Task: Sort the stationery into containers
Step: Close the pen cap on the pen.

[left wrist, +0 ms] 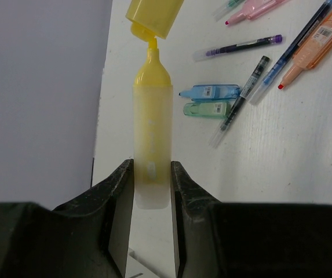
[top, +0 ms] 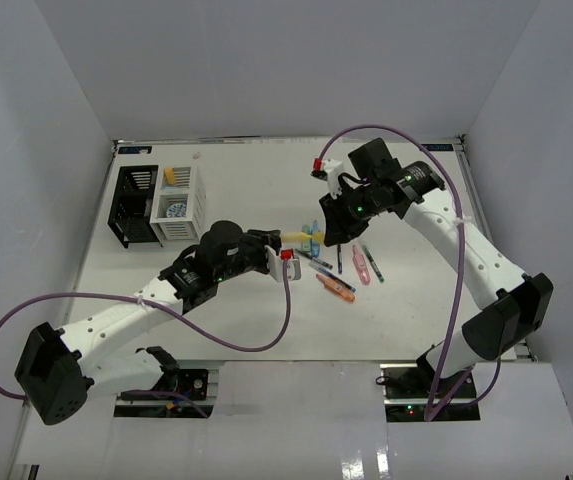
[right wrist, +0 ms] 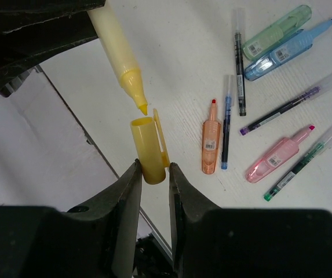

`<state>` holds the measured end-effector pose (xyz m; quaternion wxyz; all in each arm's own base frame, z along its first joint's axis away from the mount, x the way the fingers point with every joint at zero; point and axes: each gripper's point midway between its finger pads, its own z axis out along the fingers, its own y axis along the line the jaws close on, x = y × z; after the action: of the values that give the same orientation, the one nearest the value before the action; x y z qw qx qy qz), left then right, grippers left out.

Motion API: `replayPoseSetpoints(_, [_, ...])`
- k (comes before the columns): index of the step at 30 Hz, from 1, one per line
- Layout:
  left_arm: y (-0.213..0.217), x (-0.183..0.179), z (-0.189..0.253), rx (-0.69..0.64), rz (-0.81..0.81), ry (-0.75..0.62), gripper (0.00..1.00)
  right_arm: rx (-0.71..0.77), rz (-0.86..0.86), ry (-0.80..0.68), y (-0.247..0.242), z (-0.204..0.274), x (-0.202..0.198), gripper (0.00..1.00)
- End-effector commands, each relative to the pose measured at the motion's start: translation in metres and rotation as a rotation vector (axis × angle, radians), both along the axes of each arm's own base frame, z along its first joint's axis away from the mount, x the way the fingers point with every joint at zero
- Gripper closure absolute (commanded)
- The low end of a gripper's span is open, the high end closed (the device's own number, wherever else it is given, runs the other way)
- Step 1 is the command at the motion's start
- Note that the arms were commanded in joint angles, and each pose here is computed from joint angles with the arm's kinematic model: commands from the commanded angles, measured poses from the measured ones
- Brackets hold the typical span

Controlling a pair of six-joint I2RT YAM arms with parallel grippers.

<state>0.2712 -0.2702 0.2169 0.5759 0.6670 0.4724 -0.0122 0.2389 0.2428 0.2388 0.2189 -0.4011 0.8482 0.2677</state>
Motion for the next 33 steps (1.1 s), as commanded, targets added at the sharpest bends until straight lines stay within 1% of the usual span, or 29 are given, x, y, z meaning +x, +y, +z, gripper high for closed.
replayPoseSetpoints(1, [-0.003,-0.007,0.011,-0.012,-0.041,-0.029,1.00,0.031,0.026,-0.021,0.006,0.008,0.003,0.92])
replayPoseSetpoints(12, [-0.005,-0.010,0.010,0.008,-0.071,-0.059,1.00,0.036,0.038,-0.016,0.008,0.007,0.004,0.92])
replayPoseSetpoints(33, [-0.013,-0.016,0.007,0.027,-0.122,-0.063,1.00,0.004,0.054,0.003,0.002,-0.007,-0.002,0.92])
